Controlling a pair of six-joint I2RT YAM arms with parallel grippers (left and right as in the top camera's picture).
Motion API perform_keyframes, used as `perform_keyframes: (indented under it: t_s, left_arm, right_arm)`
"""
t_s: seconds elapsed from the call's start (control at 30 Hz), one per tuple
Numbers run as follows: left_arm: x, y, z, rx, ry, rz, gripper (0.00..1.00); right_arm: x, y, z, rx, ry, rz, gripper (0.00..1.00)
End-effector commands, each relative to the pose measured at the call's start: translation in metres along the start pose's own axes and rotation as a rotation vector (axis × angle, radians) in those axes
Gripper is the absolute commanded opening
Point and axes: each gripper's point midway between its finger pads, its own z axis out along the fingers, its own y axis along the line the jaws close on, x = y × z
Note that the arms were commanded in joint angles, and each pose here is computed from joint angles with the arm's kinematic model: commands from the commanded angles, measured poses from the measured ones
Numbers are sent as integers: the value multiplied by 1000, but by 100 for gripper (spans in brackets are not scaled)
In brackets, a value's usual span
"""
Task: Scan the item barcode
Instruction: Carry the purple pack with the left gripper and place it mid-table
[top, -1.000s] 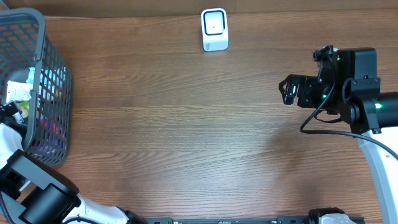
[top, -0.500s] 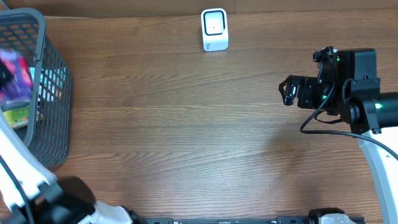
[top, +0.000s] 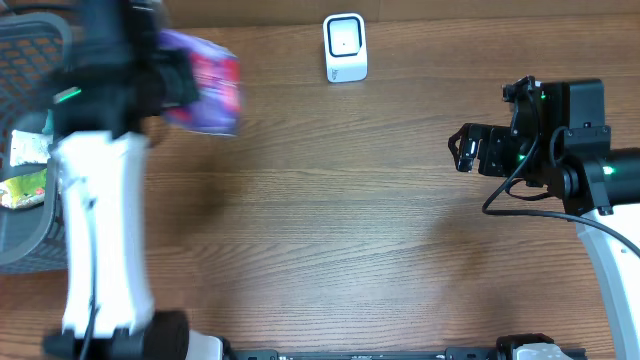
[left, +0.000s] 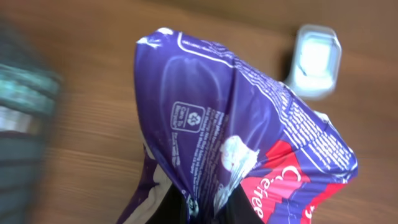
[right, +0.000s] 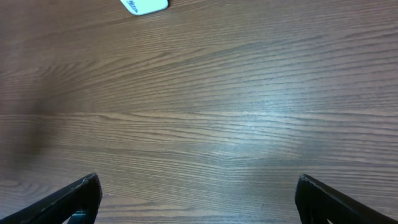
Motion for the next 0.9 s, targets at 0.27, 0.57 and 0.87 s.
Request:
perform_keyframes:
  t_s: [0.27,0.57,0.87]
  left_arm:
    - [182,-195,165,332,525,-67,4]
    - [255,-270,179,389,590,19,30]
    - [102,-244,96,432,290,122,80]
  right_arm:
    - [-19,-33,-13,80,-83,228,100]
    - [-17,-53,-18,115,-83,300,100]
    - [-14,-54,-18,118,-69,304,100]
